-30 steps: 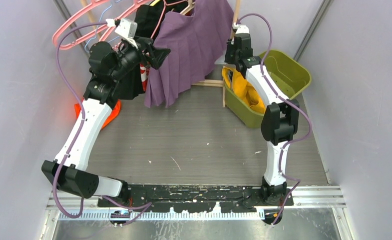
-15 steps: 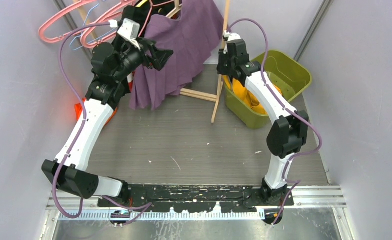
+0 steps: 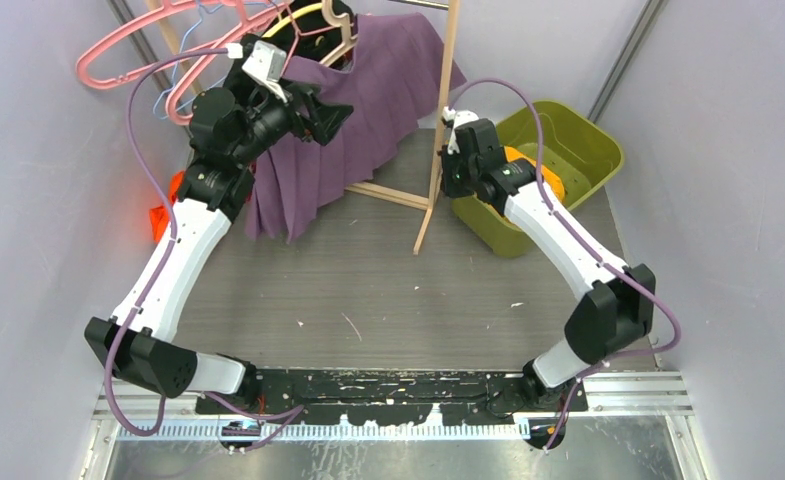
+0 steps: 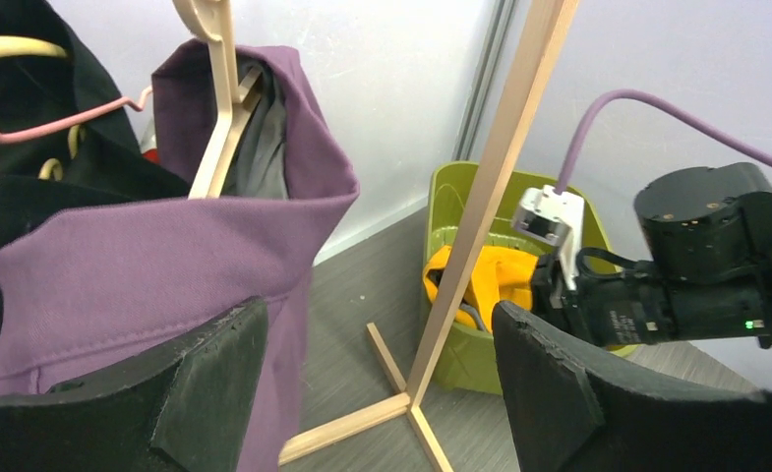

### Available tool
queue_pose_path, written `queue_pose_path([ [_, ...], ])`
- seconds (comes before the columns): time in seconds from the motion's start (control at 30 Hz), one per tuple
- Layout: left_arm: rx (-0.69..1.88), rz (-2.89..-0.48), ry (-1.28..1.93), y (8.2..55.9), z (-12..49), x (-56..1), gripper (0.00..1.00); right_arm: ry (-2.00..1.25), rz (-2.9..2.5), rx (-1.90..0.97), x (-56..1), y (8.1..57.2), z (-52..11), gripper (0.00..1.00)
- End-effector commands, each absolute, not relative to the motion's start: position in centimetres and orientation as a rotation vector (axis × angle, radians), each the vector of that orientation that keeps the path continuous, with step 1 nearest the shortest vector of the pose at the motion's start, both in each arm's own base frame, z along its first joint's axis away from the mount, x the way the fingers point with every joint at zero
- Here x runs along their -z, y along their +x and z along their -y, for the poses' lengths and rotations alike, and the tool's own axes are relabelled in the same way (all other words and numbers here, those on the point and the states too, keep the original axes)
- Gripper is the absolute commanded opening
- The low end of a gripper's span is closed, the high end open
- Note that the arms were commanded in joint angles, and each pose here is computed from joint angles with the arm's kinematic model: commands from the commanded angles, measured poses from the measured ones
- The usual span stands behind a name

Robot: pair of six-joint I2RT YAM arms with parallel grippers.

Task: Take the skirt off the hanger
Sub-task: Move the clothesline to the center of the board.

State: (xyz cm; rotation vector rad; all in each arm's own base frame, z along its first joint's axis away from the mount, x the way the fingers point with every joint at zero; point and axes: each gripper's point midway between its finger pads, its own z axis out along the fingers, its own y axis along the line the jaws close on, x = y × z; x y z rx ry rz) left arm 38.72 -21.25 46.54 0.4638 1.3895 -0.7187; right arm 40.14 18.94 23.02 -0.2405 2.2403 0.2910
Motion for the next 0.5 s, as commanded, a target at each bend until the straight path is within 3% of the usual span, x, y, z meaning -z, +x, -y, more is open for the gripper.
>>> queue_pose_path([
  [0.0, 0.726, -1.329, 0.472, 38.0, 21.3, -48.1, 0.84, -0.247, -2.223, -0.261, -24.3, 37.2, -17.0, 0.01],
  [0.17, 0.724, -1.34, 0.476, 38.1, 21.4, -47.7, 0.83, -0.24, -2.226, -0.256, -24.3, 35.2, -16.1, 0.01],
  [0.33, 0.707, -1.346, 0.484, 38.5, 22.0, -48.0, 0.84, -0.198, -2.14, -0.199, -27.1, 35.6, -14.8, 0.23],
  [0.47, 0.594, -1.333, 0.518, 39.9, 22.1, -49.7, 0.84, -0.194, -2.086, -0.177, -29.5, 36.4, -14.6, 0.31],
])
